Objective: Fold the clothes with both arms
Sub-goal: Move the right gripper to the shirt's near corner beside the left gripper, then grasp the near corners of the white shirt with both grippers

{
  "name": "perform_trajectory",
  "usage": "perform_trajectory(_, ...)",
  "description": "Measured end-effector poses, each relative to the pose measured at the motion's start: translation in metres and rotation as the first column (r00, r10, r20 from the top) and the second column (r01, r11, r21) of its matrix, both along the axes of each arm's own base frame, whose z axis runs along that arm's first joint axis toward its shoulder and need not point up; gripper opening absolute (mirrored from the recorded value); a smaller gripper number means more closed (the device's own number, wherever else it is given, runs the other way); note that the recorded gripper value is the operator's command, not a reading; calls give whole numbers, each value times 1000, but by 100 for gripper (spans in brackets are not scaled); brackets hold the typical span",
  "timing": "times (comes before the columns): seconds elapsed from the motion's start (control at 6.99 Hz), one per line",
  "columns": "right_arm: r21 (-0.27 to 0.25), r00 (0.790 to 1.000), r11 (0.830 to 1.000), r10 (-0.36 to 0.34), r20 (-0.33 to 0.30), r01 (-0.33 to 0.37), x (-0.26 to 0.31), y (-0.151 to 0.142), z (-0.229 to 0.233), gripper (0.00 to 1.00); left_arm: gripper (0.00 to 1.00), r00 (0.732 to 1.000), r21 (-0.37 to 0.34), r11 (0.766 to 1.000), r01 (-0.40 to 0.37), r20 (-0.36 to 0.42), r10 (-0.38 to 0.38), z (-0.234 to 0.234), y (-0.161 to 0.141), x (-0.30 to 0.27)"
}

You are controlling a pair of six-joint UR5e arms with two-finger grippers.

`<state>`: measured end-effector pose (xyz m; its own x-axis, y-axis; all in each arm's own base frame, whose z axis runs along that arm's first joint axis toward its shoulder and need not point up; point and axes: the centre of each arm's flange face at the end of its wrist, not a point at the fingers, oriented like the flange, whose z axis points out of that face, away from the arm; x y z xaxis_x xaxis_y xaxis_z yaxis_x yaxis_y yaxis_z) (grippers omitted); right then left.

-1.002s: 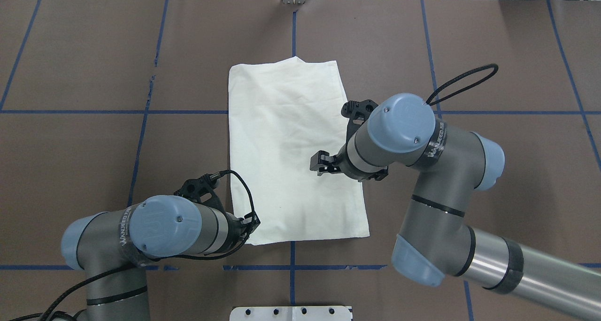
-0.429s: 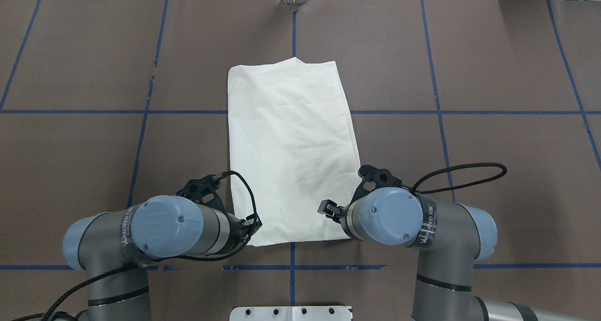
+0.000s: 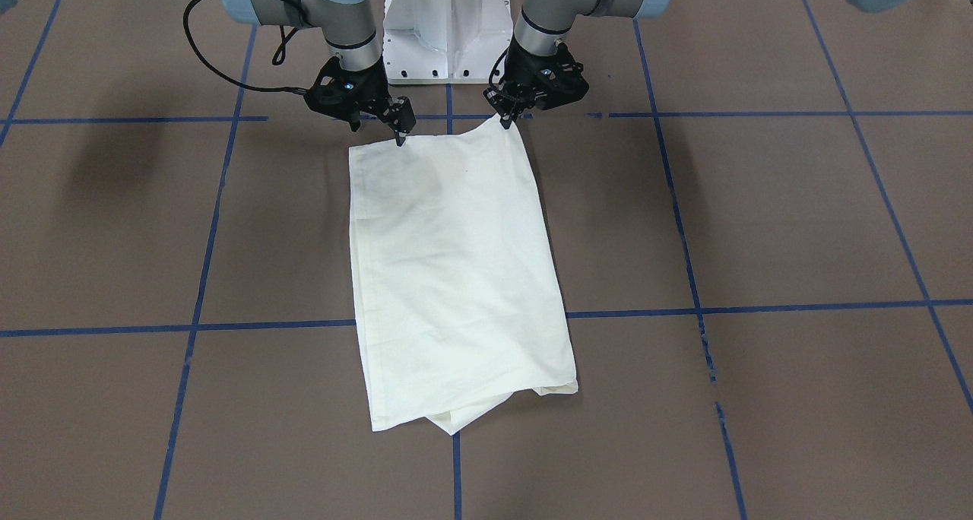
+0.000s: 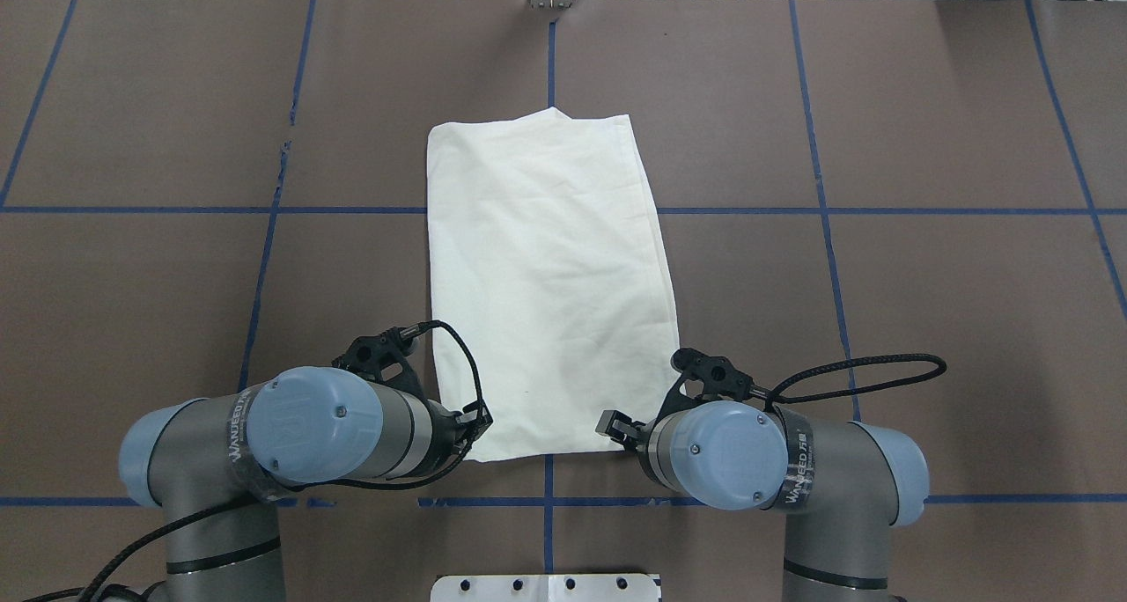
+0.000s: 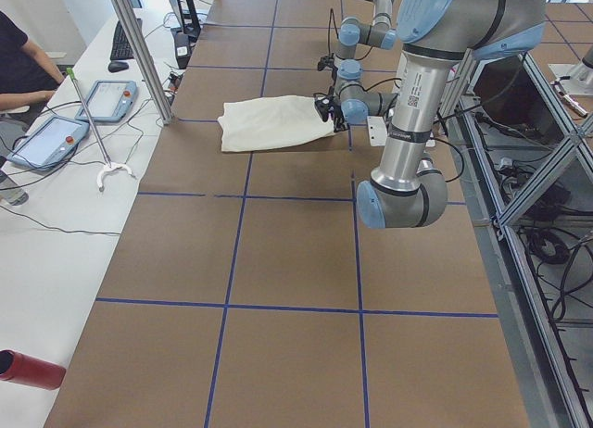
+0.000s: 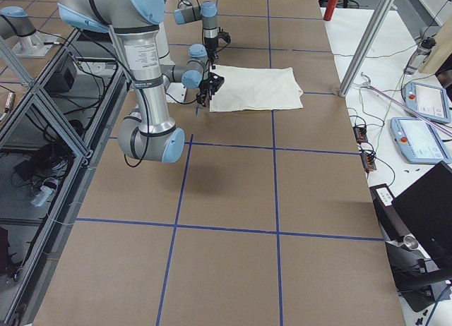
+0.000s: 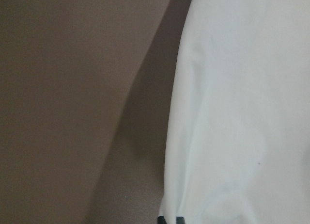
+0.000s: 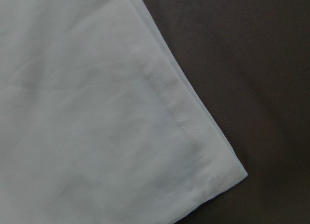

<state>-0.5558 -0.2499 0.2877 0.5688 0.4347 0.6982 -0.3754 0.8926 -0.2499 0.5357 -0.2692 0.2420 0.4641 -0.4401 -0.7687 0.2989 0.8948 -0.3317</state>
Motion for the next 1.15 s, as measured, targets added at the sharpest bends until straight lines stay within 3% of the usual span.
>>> perform_trajectory(0.72, 20, 1000, 1000, 22, -1, -22, -17, -14, -12, 100, 0, 1000, 0, 1000, 0, -1, 0, 0, 0, 0)
perform_trajectory(1.15, 16, 999, 1000, 25, -32, -25, -27, -20, -1, 100, 0, 1000, 1, 1000, 0, -4, 0, -2, 0, -1)
